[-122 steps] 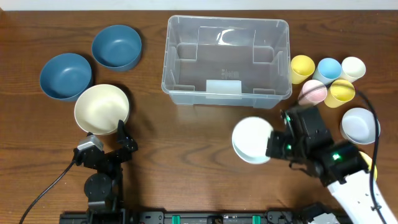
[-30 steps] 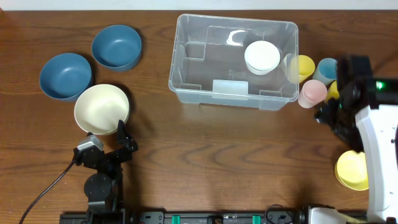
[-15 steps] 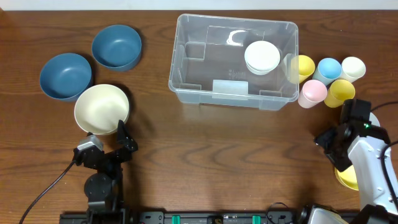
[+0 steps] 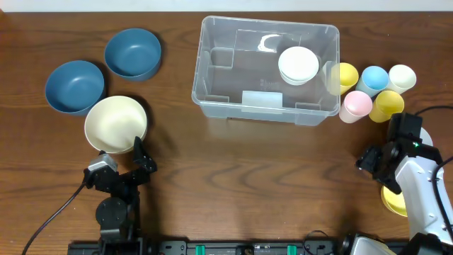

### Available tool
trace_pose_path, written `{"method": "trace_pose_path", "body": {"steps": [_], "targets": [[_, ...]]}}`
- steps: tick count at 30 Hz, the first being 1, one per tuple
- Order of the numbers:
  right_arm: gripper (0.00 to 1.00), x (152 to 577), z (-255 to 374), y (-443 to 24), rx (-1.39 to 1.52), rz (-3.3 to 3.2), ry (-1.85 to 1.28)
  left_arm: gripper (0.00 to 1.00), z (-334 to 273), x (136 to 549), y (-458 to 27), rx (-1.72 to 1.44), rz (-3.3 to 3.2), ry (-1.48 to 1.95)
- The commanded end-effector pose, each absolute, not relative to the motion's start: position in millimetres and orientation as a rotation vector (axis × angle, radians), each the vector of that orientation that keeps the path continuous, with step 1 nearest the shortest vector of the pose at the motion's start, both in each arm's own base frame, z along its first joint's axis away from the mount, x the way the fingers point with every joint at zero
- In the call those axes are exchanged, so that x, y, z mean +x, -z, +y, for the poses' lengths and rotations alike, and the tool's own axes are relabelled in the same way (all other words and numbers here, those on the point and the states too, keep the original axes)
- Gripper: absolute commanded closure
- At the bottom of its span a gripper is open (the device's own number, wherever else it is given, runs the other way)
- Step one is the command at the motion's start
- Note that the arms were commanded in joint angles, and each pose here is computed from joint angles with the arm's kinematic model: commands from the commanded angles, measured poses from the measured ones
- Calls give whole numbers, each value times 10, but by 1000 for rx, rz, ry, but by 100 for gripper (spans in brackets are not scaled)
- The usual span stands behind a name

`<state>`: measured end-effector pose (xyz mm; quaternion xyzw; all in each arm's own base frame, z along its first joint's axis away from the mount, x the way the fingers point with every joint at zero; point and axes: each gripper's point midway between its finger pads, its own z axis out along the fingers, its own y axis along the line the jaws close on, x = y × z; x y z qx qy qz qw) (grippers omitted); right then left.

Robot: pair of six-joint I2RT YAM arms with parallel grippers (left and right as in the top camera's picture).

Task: Pack container
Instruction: 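Grasp the yellow saucer at the right edge with the right gripper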

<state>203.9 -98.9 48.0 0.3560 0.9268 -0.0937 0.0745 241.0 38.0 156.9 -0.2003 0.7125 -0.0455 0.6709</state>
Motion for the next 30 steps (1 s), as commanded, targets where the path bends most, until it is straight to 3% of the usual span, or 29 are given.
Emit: {"method": "trace_pose_path", "body": {"steps": [1,8,17,22,23,30], "targets": [[25,1951,-1099,-514,1126,2754,362,2,412,2399,-1389,-464,1652,73],[27,1788,-1184,-551,1229,2732,483,2,412,2399,-1389,-464,1652,73],[42,1845,-1250,-426,1254,2653,493,2,412,2399,-1389,-464,1652,73],[45,1811,-1225,-284,1253,2647,480,2,412,2399,-1389,-464,1652,73],[48,1801,-1221,-260,1253,2647,480,2,412,2399,-1389,-464,1652,73],[93,1872,-1171,-221,1249,2637,410,2,412,2399,-1389,-464,1652,73]]}}
